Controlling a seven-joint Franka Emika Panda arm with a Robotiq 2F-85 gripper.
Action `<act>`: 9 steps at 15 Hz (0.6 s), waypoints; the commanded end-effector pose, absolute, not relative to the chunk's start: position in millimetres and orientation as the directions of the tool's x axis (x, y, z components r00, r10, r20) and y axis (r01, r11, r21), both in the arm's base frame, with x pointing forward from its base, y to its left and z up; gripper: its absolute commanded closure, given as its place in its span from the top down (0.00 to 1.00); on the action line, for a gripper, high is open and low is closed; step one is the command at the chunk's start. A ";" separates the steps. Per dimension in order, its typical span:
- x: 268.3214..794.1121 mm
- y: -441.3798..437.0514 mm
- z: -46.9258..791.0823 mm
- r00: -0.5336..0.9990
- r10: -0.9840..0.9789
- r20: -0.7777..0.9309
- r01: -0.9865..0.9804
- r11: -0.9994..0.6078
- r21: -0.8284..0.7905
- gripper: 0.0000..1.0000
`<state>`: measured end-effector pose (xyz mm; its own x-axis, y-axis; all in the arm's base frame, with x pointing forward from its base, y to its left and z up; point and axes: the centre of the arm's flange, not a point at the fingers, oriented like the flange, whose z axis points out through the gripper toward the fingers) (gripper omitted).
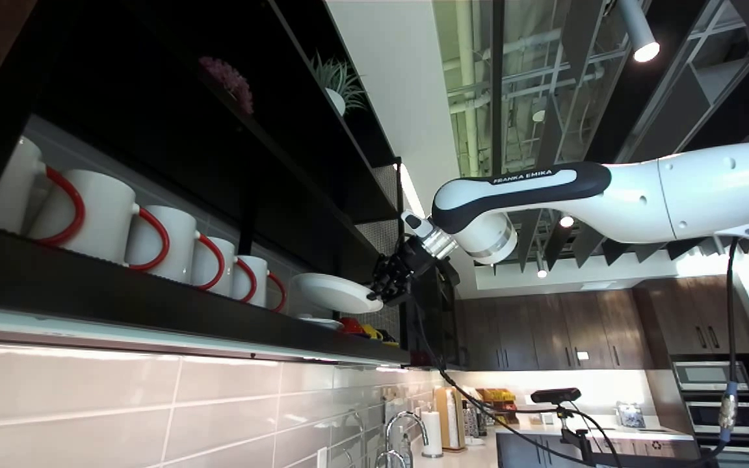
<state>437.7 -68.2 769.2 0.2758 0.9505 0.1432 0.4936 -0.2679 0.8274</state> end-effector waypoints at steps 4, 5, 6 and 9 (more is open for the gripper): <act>450.5 -79.6 787.4 0.194 0.979 0.065 0.601 -0.171 0.781 0.01; 451.1 -80.8 789.0 0.185 0.981 0.052 0.605 -0.156 0.781 0.01; 452.2 -82.3 791.0 0.174 0.984 0.040 0.608 -0.139 0.781 0.01; 459.9 -88.8 793.8 0.167 0.986 0.015 0.614 -0.116 0.780 0.01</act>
<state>443.1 -78.6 781.4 0.1978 0.9790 0.0500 0.5957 -0.1606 0.7870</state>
